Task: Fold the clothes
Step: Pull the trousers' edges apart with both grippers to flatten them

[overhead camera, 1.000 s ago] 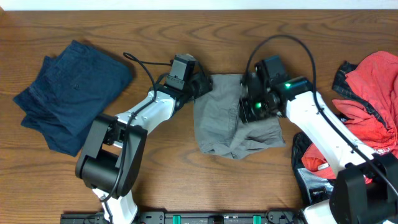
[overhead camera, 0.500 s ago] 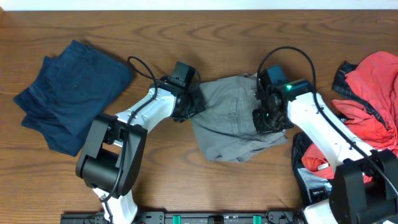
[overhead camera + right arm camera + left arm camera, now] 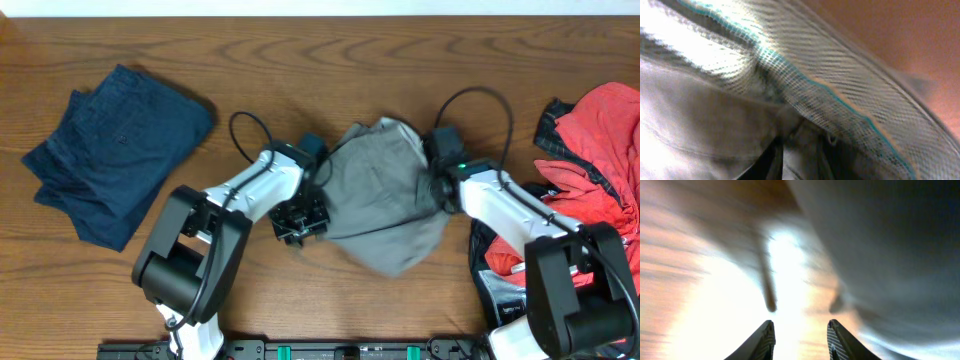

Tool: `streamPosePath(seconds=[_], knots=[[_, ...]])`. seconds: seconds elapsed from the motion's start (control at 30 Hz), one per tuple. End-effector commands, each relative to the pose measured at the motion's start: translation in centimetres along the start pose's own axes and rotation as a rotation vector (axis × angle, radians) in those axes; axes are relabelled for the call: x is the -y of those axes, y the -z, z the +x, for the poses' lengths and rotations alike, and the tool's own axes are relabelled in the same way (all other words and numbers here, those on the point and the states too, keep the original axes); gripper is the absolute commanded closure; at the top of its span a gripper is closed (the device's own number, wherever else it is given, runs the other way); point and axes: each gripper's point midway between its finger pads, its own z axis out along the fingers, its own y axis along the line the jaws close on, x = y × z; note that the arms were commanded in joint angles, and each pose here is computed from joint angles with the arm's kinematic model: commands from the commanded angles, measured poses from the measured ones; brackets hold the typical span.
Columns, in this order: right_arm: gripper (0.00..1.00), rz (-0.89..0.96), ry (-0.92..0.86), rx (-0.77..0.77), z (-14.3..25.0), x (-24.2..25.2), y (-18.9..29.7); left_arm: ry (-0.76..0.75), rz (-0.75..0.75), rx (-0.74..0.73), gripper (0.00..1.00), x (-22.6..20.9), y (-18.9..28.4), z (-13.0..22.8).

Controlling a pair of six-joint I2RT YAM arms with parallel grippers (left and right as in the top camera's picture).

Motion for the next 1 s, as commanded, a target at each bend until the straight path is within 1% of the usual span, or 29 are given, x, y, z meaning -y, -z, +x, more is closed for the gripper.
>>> streamPosePath(seconds=[0.0, 0.07, 0.13, 0.17, 0.23, 0.27, 0.33, 0.4, 0.43, 0.5, 0.6, 0.7, 0.8, 0.9, 0.97], knots=[[0.78, 0.08, -0.029, 0.157, -4.3, 2.1, -0.1, -0.071, 0.057, 0.035, 0.66, 1.6, 1.7, 1.6], [0.78, -0.033, 0.02, 0.206, -6.4, -0.2, 0.7, -0.111, 0.091, 0.134, 0.67, 2.3, 3.7, 1.2], [0.74, -0.134, 0.058, 0.231, -7.9, -2.3, 2.1, -0.134, 0.108, 0.303, 0.66, 2.5, 6.4, -0.4], [0.74, -0.157, 0.065, 0.234, -8.3, -2.8, 2.7, -0.139, 0.116, 0.388, 0.61, 2.7, 7.8, -1.3], [0.73, -0.196, 0.069, 0.232, -8.9, -3.5, 4.5, -0.143, 0.138, 0.558, 0.41, 3.1, 10.7, -3.3], [0.72, -0.211, 0.071, 0.221, -9.0, -3.6, 5.6, -0.176, 0.153, 0.648, 0.39, 3.7, 12.2, -4.3], [0.72, -0.235, 0.076, 0.189, -8.5, -3.5, 7.9, -0.305, 0.179, 0.791, 0.39, 5.6, 14.7, -5.9], [0.74, -0.232, 0.081, 0.155, -7.4, -2.9, 9.5, -0.4, 0.197, 0.862, 0.39, 7.2, 15.6, -6.9], [0.75, -0.223, 0.084, 0.128, -6.5, -2.4, 10.2, -0.422, 0.204, 0.883, 0.39, 7.9, 15.7, -7.5], [0.76, -0.189, 0.076, 0.062, -4.5, -1.1, 10.9, -0.425, 0.205, 0.889, 0.39, 8.4, 15.1, -8.4], [0.76, -0.13, 0.062, -0.073, -1.0, 0.5, 11.1, -0.391, 0.19, 0.834, 0.39, 8.3, 12.5, -10.0], [0.76, -0.141, 0.061, -0.19, 2.1, 0.7, 10.6, -0.386, 0.188, 0.727, 0.39, 8.3, 8.9, -10.5], [0.76, -0.137, 0.065, -0.259, 4.6, 1.0, 9.2, -0.404, 0.205, 0.6, 0.39, 8.5, 5.6, -9.8], [0.75, -0.134, 0.065, -0.267, 6.3, 1.2, 7.1, -0.41, 0.215, 0.473, 0.5, 8.2, 3.0, -8.6], [0.75, -0.139, 0.064, -0.244, 6.9, 1.2, 5.6, -0.384, 0.194, 0.41, 0.54, 7.3, 2.1, -7.7]])
